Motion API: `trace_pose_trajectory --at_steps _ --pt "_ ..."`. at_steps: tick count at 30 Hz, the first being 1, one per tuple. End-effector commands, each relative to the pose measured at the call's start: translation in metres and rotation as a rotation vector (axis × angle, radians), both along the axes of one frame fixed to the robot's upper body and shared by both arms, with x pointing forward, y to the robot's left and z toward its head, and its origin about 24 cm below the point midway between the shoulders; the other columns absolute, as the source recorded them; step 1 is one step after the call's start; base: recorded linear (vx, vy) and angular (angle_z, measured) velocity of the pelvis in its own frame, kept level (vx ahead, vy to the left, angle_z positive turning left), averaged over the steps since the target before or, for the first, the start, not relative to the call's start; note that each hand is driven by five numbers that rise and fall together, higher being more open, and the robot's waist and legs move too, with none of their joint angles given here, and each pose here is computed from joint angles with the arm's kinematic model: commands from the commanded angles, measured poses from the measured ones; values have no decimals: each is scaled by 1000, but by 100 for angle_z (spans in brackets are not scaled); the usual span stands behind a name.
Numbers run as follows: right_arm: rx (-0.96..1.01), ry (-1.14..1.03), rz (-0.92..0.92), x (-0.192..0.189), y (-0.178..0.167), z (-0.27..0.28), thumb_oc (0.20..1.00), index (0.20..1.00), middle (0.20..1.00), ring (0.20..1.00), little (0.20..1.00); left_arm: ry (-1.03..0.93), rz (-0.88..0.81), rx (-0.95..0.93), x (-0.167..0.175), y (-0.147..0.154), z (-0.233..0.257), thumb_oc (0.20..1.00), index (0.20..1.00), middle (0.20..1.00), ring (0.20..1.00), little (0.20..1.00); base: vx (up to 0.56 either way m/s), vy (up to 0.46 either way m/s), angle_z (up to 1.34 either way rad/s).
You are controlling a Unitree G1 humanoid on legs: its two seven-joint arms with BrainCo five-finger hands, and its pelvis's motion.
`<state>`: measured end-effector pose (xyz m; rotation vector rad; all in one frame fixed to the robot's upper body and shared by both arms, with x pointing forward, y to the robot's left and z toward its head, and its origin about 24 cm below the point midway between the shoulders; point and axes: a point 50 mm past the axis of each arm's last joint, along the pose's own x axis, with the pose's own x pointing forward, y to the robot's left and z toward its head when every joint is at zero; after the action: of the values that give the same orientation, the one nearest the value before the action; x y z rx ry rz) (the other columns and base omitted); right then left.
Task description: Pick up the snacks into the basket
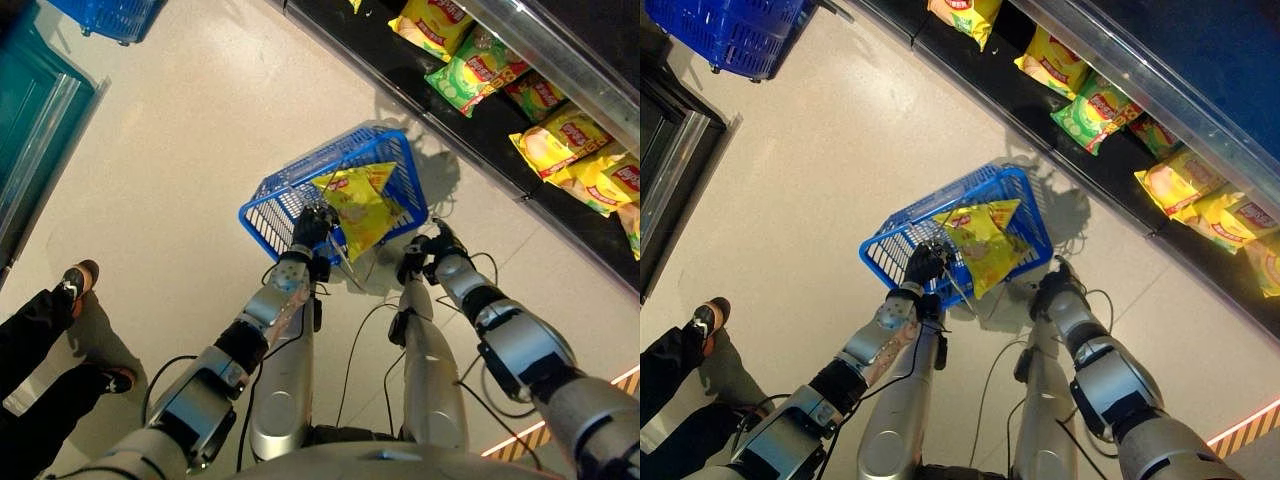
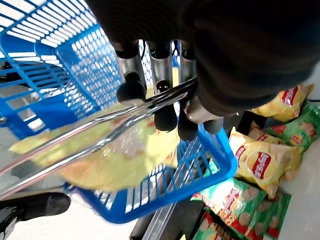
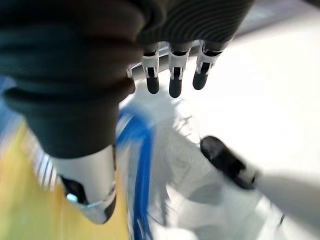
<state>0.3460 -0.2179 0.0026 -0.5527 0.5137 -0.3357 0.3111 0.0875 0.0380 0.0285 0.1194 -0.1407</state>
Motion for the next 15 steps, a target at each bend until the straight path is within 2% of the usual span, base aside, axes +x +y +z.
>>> trace_pose_trajectory --at_steps 1,2,4,5,7,13,15 --pt "-110 16 107 8 -4 12 1000 1000 1000 1000 1000 -91 -141 11 -12 -24 10 200 200 200 200 200 0 0 0" --pt "-124 -47 -1 9 -13 20 1000 1000 1000 1000 1000 -90 -130 18 -13 -22 9 200 200 200 200 200 0 0 0" --pt "-167 -64 30 12 -9 23 1000 1000 1000 1000 1000 -88 -132 14 -14 -24 9 200 200 200 200 200 0 0 0" --pt "-258 23 185 14 0 19 1000 1000 1000 1000 1000 -97 -132 18 -12 -24 10 200 200 200 200 200 0 0 0" --pt "-276 -7 173 17 1 25 1000 1000 1000 1000 1000 -106 -120 20 -12 -24 11 200 200 200 200 200 0 0 0" --pt "-199 -17 151 11 6 16 1000 1000 1000 1000 1000 -85 -31 34 -4 -13 7 200 200 200 200 200 0 0 0" --pt "-129 0 126 0 8 -1 1000 1000 1000 1000 1000 31 64 17 -2 -1 -15 200 200 200 200 200 0 0 0"
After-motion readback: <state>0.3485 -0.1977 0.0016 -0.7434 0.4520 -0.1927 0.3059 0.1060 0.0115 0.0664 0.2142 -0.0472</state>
